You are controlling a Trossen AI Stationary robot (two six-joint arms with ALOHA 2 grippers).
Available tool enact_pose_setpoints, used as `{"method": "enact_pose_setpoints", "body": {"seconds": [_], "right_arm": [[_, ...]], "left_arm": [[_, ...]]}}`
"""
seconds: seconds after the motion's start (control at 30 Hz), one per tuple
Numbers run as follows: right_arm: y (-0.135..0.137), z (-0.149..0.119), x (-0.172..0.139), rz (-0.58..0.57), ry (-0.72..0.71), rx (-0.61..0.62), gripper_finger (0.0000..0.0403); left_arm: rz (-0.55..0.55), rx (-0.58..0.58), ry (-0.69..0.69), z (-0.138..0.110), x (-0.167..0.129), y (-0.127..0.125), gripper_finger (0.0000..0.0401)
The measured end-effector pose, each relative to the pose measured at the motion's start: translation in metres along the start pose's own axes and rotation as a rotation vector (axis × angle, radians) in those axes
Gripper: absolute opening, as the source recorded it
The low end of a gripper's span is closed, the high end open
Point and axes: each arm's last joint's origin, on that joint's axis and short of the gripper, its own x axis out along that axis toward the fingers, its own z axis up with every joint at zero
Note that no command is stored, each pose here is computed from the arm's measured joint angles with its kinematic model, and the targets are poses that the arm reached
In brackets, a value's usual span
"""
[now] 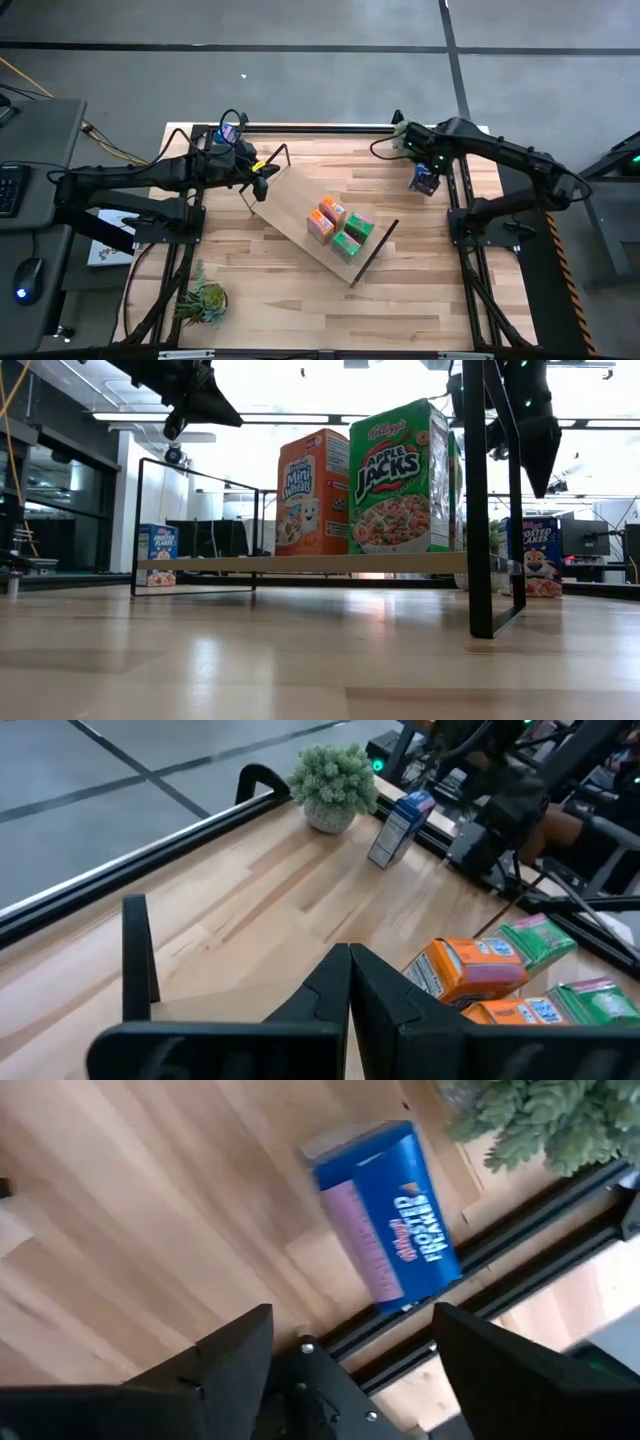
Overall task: Stack cereal on shelf
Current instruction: Put the right blue cereal box on the shelf
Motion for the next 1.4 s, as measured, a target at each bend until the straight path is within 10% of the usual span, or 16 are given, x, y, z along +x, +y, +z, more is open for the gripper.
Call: {"method": "enact_pose_setpoints", "body": {"seconds": [0.63, 1.4], "right_arm": [[0.002, 0.046, 0.047, -0.097, 0.199, -0.308, 0.0323], [0.006, 0.053, 0.062, -0.044, 0.286, -0.302, 0.0323]], "left_arm": [[-0.009, -0.042, 0.005, 0.0, 0.0, 0.0, 0.0], [-0.016, -0.031, 0.006, 0.0, 0.0, -0.001, 0.0]]}}
